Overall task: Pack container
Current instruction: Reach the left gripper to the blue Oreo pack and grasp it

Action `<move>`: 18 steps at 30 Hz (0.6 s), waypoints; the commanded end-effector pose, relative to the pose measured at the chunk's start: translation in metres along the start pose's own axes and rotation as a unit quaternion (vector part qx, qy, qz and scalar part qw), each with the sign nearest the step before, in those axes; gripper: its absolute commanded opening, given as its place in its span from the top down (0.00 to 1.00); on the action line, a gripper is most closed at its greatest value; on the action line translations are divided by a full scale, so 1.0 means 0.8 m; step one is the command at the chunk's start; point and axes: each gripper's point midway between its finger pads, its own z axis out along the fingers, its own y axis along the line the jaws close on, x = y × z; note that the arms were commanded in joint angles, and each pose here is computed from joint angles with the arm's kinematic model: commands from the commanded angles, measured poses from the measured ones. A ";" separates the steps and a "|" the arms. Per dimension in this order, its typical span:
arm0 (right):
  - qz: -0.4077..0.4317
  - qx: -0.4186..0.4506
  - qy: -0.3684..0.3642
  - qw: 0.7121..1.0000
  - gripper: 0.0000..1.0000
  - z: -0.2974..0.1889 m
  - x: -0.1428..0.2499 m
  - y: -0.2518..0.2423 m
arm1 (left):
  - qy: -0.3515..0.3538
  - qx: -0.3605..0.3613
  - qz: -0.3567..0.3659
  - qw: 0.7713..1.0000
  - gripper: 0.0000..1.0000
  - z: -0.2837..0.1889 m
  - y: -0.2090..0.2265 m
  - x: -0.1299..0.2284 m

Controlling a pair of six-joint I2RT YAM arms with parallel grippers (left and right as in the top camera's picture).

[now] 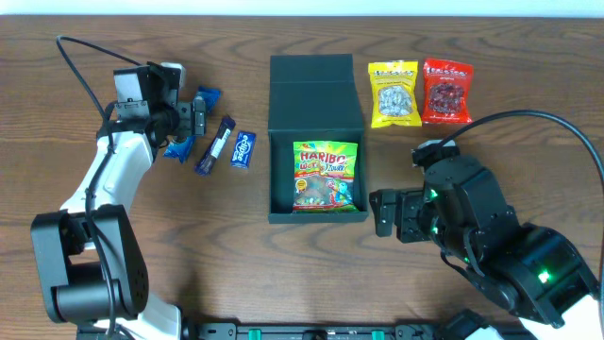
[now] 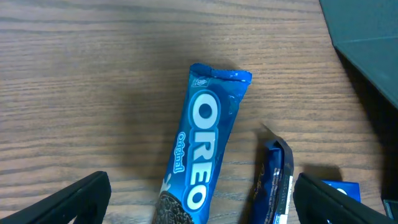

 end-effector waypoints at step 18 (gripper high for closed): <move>-0.008 0.021 -0.020 1.000 0.01 -0.006 -0.009 -0.008 | 0.010 -0.003 -0.037 0.999 0.05 0.031 0.007 0.008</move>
